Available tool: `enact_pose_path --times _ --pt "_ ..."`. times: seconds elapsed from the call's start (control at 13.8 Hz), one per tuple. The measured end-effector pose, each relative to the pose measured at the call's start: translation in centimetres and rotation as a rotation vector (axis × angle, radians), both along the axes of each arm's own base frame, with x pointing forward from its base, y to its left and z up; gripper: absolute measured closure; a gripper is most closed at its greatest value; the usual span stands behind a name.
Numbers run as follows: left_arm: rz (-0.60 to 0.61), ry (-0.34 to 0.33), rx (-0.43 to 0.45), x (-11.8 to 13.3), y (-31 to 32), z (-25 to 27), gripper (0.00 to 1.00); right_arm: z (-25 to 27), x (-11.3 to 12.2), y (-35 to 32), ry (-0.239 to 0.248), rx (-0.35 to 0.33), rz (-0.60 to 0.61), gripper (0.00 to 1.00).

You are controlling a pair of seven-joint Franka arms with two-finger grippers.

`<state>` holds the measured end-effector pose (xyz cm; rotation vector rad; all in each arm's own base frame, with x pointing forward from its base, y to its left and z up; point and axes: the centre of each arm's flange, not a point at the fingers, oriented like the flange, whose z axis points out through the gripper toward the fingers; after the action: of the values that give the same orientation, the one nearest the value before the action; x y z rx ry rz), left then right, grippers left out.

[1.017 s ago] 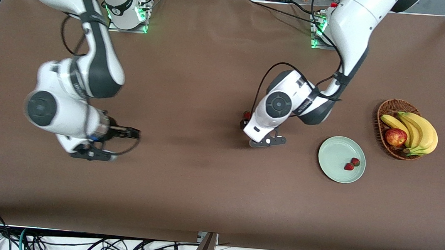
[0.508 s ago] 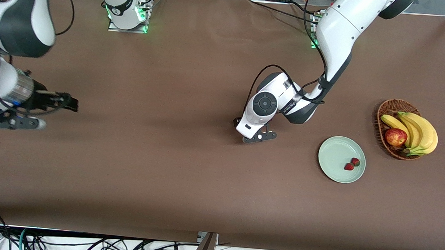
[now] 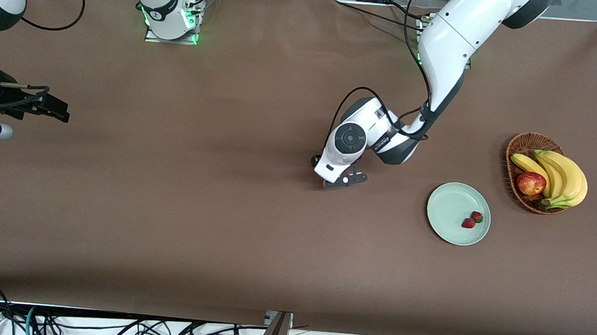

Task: Collect all strawberries into plate
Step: 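Carry the strawberry with the left gripper over to the plate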

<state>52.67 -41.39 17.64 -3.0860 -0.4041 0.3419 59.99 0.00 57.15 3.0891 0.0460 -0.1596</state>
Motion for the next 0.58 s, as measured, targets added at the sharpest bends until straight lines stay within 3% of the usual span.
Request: enact_pose_path --times 0.29,0.44,0.51,0.58 --pt "-0.013 0.01 0.01 -1.5 -1.1 -0.5 0.0 2.4 -1.1 -0.5 -0.034 0.001 -0.004 0.0" --pt "-0.015 0.011 0.009 -1.6 -1.2 -0.5 0.15 3.7 -1.8 -0.9 -0.051 0.003 -0.005 0.0" --pt "-0.016 0.012 0.01 -1.6 -1.3 -0.6 0.15 4.1 -2.3 -1.0 -0.043 0.004 -0.006 0.0" --pt "-0.017 0.012 0.01 -1.7 -1.2 -0.6 0.25 4.3 -2.7 -1.1 -0.029 0.005 -0.008 0.0"
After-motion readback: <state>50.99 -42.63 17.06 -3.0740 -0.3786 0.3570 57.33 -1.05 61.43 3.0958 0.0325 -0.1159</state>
